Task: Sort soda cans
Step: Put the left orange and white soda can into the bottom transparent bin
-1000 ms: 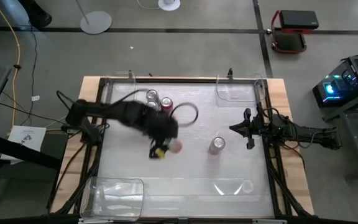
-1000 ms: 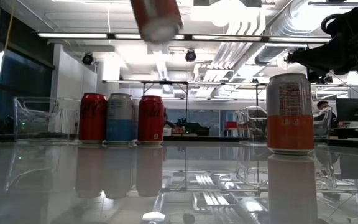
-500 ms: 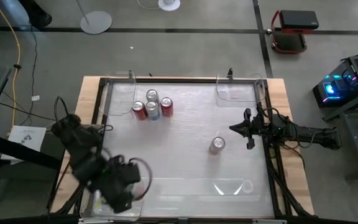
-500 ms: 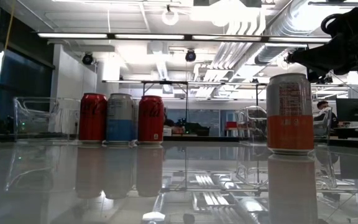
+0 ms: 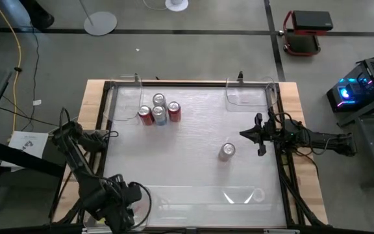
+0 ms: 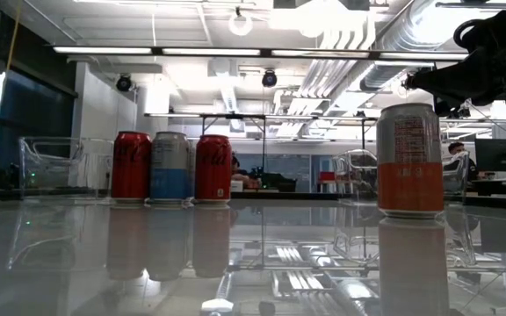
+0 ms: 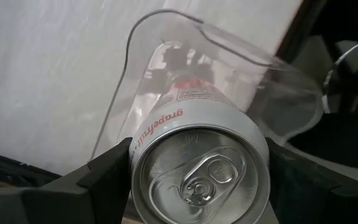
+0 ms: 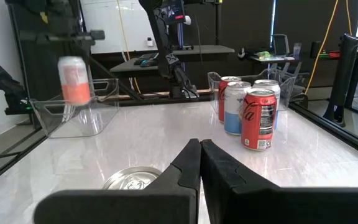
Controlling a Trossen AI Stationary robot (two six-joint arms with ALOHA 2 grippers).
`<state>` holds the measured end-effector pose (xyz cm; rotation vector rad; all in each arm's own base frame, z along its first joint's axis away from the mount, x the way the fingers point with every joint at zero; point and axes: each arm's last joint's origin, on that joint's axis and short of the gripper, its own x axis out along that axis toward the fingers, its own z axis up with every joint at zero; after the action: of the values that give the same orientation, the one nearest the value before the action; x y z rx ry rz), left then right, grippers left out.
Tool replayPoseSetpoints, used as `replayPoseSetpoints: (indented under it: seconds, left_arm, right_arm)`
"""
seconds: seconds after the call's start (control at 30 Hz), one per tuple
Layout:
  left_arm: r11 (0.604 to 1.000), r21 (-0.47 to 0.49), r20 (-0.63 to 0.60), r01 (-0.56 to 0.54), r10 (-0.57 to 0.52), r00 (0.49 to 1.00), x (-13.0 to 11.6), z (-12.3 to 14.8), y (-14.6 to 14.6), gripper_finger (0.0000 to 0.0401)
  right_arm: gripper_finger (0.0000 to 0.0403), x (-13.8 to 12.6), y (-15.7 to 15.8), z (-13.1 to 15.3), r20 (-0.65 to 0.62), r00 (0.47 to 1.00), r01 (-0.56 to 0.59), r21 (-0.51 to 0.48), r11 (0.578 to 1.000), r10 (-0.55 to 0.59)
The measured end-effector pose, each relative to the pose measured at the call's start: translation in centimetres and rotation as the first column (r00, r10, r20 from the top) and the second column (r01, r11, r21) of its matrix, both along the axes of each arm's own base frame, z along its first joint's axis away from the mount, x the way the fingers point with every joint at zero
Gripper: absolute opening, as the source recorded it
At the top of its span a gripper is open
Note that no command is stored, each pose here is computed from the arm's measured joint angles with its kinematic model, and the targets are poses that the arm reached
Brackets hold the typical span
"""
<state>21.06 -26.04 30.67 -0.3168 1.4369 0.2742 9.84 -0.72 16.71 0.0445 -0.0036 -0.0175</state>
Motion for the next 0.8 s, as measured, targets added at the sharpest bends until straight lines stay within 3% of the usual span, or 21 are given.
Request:
replayPoseSetpoints:
  seconds: [0.27, 0.53, 0.8]
  left_arm:
    - [0.997, -0.010, 0.047, 0.081, -0.081, 0.996, 1.9, -3.3, 0.5, 0.0291]
    - [0.990, 0.052, -0.016, 0.130, -0.129, 0.991, 2.0, -5.9, 1.7, 0.0294]
    - [0.986, 0.075, 0.005, 0.146, -0.147, 0.989, 2.1, -7.1, 1.9, 0.0295]
  right_arm:
    - [0.0003, 0.0, 0.0, 0.0, 0.000, 1.000, 0.000, 0.000, 1.000, 0.000]
    - [0.0003, 0.0, 0.0, 0.0, 0.000, 1.000, 0.000, 0.000, 1.000, 0.000]
    - [0.0003, 0.0, 0.0, 0.0, -0.001, 1.000, 0.000, 0.000, 1.000, 0.000]
